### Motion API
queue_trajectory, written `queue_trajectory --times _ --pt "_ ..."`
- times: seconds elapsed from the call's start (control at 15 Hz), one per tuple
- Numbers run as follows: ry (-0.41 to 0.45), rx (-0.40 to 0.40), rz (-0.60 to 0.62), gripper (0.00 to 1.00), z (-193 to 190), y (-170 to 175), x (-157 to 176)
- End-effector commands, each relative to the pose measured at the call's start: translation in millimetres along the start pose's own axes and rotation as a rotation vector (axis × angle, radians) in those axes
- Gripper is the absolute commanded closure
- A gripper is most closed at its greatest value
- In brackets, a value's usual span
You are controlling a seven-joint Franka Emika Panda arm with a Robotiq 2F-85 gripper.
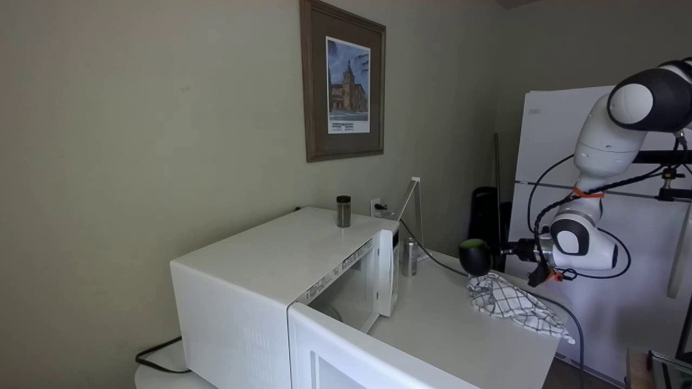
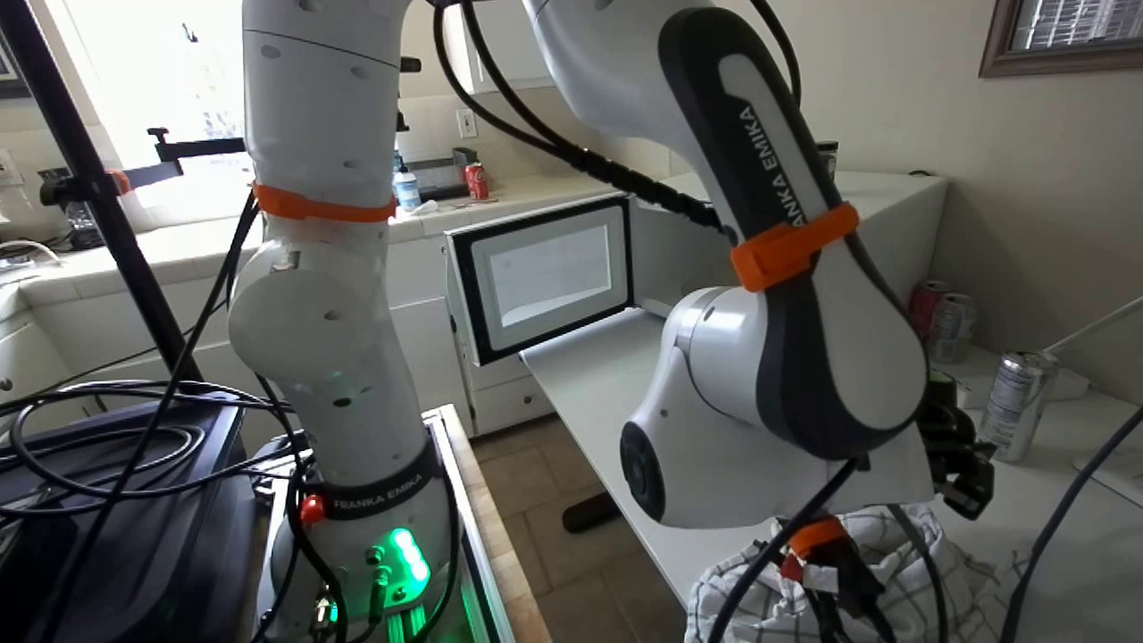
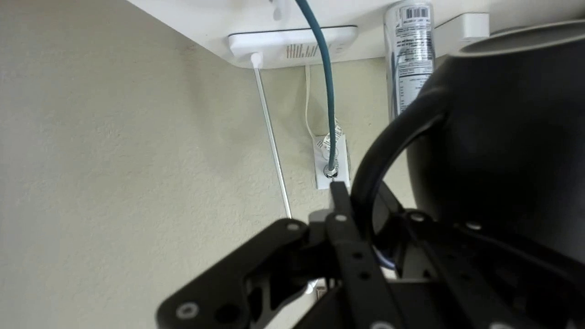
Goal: Remove the black cup from the microwave and put it on the counter
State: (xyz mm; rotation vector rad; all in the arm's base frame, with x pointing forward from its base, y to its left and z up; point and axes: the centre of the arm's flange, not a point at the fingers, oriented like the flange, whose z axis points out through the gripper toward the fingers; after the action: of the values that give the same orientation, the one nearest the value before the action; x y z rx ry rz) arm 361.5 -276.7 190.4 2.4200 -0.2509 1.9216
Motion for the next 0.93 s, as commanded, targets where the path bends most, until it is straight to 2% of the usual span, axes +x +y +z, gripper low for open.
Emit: queue_trajectory --times 0.0,0.47,0.67,0.73,0.87 --pt "-0.004 0.005 -0.126 0.96 42 -64 -12" --pt "-0.075 0.092 -0.282 0.96 89 -85 -10" --pt "-0.095 0.164 -0.232 0.96 112 -101 -23" --pt "-0.107 0.166 -0.238 0.83 82 -60 10" --pt "-0.123 0.201 -0.225 0.83 90 -77 -1"
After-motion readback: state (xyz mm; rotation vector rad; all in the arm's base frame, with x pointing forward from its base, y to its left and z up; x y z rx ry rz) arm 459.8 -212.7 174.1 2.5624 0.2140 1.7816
